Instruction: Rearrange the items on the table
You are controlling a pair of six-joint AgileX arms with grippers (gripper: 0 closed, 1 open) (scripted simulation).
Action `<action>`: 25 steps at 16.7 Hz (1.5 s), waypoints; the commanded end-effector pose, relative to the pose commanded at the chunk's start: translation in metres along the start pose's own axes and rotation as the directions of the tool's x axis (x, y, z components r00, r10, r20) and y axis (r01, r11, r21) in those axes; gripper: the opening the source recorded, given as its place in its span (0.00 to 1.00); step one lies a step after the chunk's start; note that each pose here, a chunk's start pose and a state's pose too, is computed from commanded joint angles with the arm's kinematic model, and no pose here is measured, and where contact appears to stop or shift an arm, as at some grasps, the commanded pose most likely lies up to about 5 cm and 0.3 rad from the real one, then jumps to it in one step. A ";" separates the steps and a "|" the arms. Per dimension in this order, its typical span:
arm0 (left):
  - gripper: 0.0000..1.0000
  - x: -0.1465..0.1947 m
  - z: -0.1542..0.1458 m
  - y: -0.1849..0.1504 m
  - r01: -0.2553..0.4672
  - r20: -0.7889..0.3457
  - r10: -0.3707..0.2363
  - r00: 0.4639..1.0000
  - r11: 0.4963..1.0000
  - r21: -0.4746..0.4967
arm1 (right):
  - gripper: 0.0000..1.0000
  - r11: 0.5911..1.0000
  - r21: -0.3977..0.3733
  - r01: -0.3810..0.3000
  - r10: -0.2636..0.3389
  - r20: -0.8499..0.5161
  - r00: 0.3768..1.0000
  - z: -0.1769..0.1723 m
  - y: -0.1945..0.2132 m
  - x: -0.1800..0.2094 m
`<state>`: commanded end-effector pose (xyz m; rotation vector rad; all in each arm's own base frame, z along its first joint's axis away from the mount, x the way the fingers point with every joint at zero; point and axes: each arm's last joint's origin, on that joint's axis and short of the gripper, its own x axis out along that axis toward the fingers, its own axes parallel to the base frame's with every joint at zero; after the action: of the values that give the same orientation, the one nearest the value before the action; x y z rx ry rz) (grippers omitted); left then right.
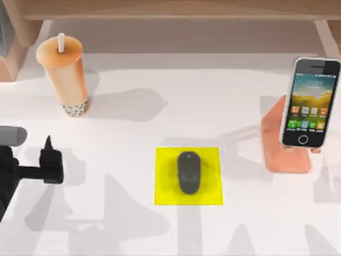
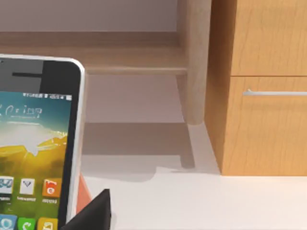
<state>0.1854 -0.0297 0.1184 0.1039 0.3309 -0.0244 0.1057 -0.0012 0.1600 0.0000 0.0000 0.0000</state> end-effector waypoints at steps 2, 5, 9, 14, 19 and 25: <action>1.00 0.018 -0.002 -0.007 0.001 -0.003 -0.001 1.000 1.000 0.004 | 1.00 1.000 0.000 0.000 0.000 0.000 1.000 0.000 0.000 0.000; 1.00 0.047 -0.003 -0.017 -0.001 0.028 0.001 1.000 1.000 -0.004 | 1.00 1.000 0.000 0.000 0.000 0.000 1.000 0.000 0.000 0.000; 1.00 0.084 -0.002 -0.031 0.007 0.127 -0.002 0.992 0.999 -0.036 | 1.00 1.000 0.000 0.000 0.000 0.000 1.000 0.000 0.000 0.000; 1.00 0.118 0.003 -0.043 0.026 0.279 0.000 0.960 0.996 -0.087 | 1.00 1.000 0.000 0.000 0.000 0.000 1.000 0.000 0.000 0.000; 1.00 0.130 0.004 -0.045 0.022 0.327 0.015 0.945 0.994 -0.108 | 1.00 1.000 0.000 0.000 0.000 0.000 1.000 0.000 0.000 0.000; 1.00 0.138 0.007 -0.045 0.022 0.327 0.015 0.945 0.994 -0.108 | 1.00 1.000 0.000 0.000 0.000 0.000 1.000 0.000 0.000 0.000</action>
<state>0.3161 -0.0756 0.0755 -0.0117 -0.0011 -0.0262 0.1057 -0.0012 0.1600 0.0000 0.0000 0.0000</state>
